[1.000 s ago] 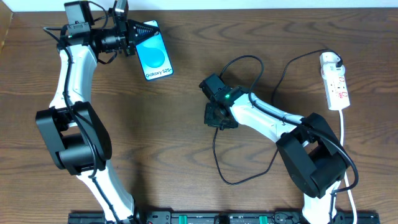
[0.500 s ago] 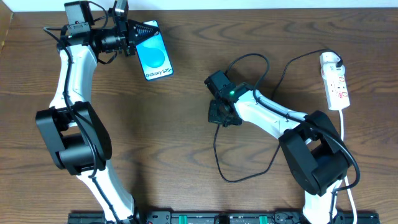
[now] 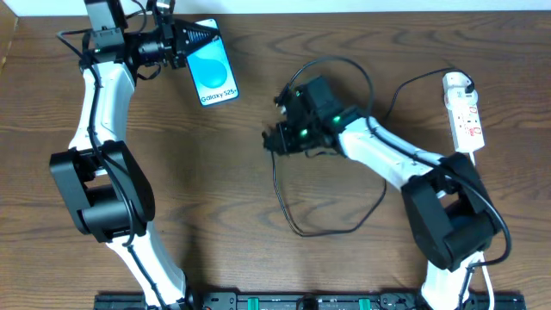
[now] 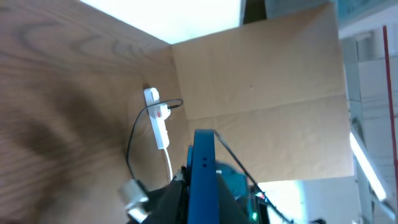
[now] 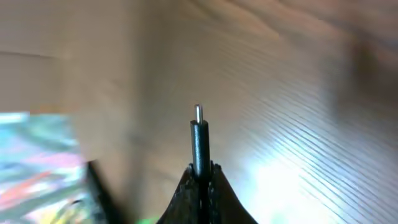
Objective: Plug charger to phone and switch on socket
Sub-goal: 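Lift the plug with the right gripper toward the phone's bottom port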
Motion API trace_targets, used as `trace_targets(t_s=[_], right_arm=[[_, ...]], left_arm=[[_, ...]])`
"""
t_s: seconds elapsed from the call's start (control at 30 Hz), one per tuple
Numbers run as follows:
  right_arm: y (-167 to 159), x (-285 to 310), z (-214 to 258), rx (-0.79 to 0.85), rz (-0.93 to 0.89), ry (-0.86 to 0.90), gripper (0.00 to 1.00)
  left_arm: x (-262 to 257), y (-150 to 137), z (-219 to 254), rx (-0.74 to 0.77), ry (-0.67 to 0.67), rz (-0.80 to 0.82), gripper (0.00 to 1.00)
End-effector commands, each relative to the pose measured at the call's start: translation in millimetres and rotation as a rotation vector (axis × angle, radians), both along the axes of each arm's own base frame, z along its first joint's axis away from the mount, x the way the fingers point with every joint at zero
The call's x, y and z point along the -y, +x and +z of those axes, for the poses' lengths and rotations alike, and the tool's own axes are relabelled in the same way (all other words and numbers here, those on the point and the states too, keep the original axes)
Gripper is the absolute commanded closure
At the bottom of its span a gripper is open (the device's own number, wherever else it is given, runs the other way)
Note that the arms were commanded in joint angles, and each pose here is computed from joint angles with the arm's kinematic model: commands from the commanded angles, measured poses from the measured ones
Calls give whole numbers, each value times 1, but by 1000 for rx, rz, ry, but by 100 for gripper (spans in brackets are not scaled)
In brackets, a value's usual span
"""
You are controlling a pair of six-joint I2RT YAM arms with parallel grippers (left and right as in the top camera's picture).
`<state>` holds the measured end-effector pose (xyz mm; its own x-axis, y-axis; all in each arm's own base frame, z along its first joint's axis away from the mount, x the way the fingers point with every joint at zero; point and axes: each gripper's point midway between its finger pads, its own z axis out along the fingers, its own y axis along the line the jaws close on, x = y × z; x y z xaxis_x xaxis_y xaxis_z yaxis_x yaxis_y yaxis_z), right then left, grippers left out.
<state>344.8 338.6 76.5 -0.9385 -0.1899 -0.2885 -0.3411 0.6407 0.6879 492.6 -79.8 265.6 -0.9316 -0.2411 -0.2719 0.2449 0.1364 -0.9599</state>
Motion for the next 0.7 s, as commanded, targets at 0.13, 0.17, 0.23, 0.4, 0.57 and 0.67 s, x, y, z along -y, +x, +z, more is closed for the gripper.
trace_targets(t_s=[0.13, 0.17, 0.23, 0.4, 0.57, 0.67], right_arm=[[-4, -10, 107, 33, 238, 494, 99], [-3, -10, 114, 37, 248, 520, 99], [-2, -10, 126, 49, 268, 564, 99], [-3, -13, 152, 85, 326, 650, 99], [-1, -16, 175, 119, 339, 704, 99], [0, -16, 187, 136, 340, 730, 99]], left_arm=[[-4, 18, 38, 50, -26, 26, 93], [-5, 22, 44, 57, -29, 41, 93], [-6, 26, 56, 83, -37, 58, 93], [-7, 27, 88, 166, -63, 81, 92], [-10, 33, 101, 198, -86, 133, 93], [-13, 39, 103, 188, -101, 172, 93]])
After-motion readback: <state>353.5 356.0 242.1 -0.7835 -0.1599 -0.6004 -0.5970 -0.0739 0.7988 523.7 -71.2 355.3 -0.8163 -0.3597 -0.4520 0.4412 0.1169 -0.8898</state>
